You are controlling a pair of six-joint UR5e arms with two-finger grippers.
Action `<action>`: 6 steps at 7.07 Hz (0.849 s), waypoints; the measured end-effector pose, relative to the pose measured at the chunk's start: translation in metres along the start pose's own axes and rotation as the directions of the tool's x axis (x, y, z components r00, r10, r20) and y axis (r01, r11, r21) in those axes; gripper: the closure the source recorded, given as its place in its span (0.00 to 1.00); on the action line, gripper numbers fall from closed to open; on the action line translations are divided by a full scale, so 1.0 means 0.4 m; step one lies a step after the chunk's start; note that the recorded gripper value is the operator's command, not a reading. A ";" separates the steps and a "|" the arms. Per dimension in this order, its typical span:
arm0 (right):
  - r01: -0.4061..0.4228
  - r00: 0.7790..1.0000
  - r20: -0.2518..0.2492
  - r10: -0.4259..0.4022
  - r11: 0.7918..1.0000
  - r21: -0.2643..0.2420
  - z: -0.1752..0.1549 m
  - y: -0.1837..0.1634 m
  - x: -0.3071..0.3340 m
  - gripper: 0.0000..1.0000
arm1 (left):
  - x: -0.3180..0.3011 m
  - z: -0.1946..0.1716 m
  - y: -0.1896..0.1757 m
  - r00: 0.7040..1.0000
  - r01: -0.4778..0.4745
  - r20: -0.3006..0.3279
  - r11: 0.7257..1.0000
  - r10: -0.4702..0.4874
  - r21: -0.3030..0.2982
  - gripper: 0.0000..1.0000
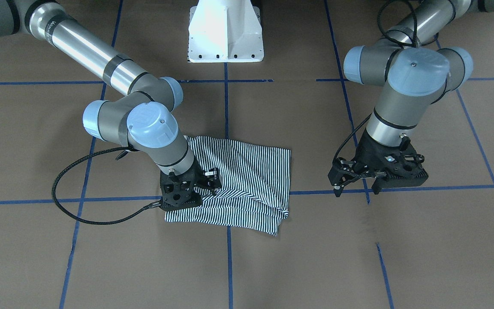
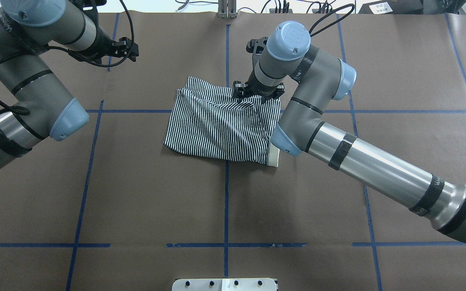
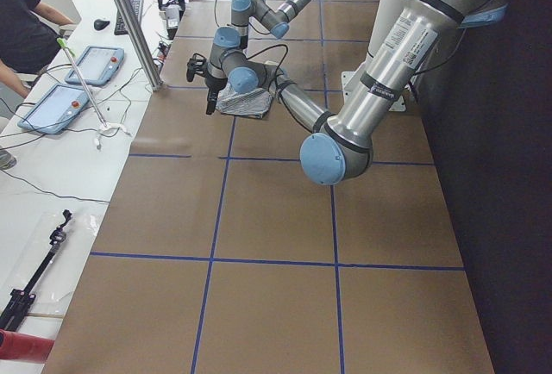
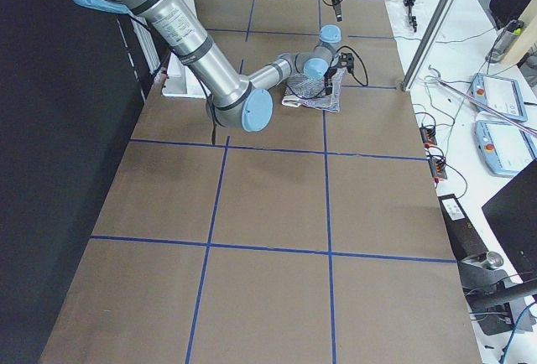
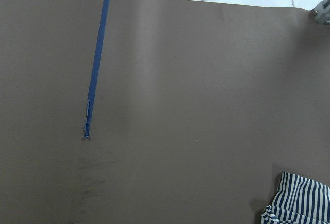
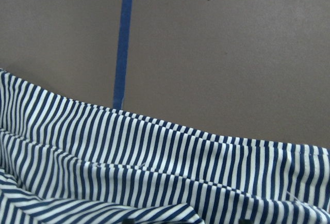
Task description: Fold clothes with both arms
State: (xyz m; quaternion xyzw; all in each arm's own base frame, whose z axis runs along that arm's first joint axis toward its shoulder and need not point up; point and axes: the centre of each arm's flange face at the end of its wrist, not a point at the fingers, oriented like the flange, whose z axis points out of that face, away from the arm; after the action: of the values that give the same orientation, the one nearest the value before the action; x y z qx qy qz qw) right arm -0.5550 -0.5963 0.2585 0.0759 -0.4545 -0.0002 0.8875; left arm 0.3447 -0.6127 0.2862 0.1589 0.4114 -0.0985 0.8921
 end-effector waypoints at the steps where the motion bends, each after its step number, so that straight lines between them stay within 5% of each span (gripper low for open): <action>1: 0.007 1.000 -0.010 -0.007 1.000 -0.005 0.017 0.007 0.003 0.37 | -0.001 0.001 0.000 1.000 0.000 0.001 1.000 0.000 0.000 0.00; 2: 0.012 1.000 -0.018 -0.012 1.000 -0.008 0.029 0.011 0.005 0.42 | -0.001 0.001 0.001 1.000 0.000 0.001 1.000 0.000 -0.001 0.00; 3: 0.015 1.000 -0.020 -0.015 1.000 -0.010 0.034 0.012 0.004 0.57 | -0.002 0.002 0.001 1.000 0.000 0.002 1.000 0.000 -0.002 0.00; 4: 0.017 1.000 -0.021 -0.017 1.000 -0.012 0.038 0.014 0.003 0.94 | -0.002 0.003 0.001 1.000 0.000 0.002 1.000 0.000 -0.002 0.00; 6: 0.022 0.999 -0.023 -0.023 1.000 -0.015 0.042 0.017 0.001 1.00 | -0.001 0.005 0.002 1.000 0.000 0.002 1.000 0.000 -0.003 0.00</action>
State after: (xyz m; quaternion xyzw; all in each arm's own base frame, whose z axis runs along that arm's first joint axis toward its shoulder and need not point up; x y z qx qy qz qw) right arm -0.5688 -0.5919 0.2694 0.0743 -0.4434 -0.0127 0.8931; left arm 0.3461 -0.6125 0.2879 0.1574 0.4106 -0.0979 0.8928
